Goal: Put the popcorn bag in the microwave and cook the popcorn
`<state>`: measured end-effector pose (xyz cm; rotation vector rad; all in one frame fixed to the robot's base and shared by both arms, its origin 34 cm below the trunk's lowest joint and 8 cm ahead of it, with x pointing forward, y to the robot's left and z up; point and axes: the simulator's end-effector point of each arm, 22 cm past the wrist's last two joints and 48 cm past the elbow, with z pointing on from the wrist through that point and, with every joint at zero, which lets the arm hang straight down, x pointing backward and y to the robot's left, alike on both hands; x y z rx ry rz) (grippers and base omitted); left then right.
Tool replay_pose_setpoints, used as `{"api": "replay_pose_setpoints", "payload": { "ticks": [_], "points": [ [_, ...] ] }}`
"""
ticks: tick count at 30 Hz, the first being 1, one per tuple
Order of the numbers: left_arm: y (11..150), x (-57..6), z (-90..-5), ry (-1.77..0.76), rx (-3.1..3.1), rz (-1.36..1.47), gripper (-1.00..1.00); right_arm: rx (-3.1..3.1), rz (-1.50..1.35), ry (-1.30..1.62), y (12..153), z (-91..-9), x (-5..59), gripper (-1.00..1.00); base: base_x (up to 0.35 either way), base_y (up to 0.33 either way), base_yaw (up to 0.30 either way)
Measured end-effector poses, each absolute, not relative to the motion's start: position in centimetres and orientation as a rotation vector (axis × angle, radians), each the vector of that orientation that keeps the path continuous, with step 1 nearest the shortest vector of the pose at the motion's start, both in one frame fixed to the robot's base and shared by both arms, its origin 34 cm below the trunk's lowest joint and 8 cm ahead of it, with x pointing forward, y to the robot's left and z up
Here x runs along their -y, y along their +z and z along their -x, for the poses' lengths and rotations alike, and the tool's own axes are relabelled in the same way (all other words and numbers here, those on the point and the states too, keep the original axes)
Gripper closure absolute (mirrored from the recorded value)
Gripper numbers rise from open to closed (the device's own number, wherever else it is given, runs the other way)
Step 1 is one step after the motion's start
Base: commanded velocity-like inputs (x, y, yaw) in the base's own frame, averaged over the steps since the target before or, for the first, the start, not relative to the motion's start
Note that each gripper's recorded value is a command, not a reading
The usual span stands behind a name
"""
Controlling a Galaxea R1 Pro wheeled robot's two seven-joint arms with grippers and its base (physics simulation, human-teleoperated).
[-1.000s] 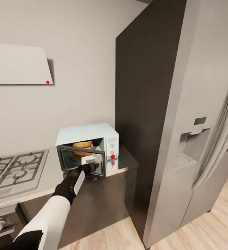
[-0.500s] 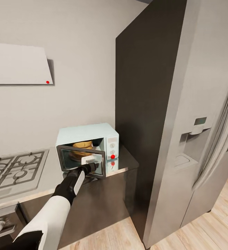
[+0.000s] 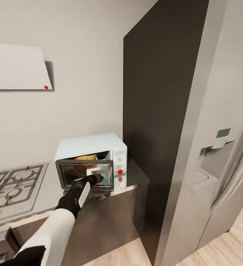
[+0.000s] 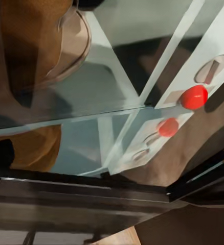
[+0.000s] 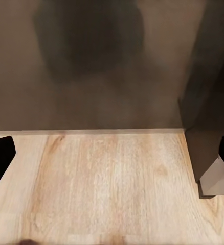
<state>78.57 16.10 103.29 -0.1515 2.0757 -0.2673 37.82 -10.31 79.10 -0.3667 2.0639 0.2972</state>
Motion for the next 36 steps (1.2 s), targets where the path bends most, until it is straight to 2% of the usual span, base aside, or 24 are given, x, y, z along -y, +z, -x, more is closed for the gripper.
{"api": "replay_pose_setpoints", "payload": {
  "ticks": [25, 36],
  "points": [
    [103.14, -16.11, -78.43, -0.266, -2.078, 0.151, -1.0, -2.057, 0.395, 0.337, 79.28, -37.84, 9.41, -1.0, 0.114, 0.0, 0.0],
    [103.05, -16.1, -78.42, -0.267, -2.079, 0.151, -1.0, -2.057, 0.396, 0.337, 79.27, -37.85, 9.4, -1.0, 0.047, 0.0, 0.0]
  ]
}}
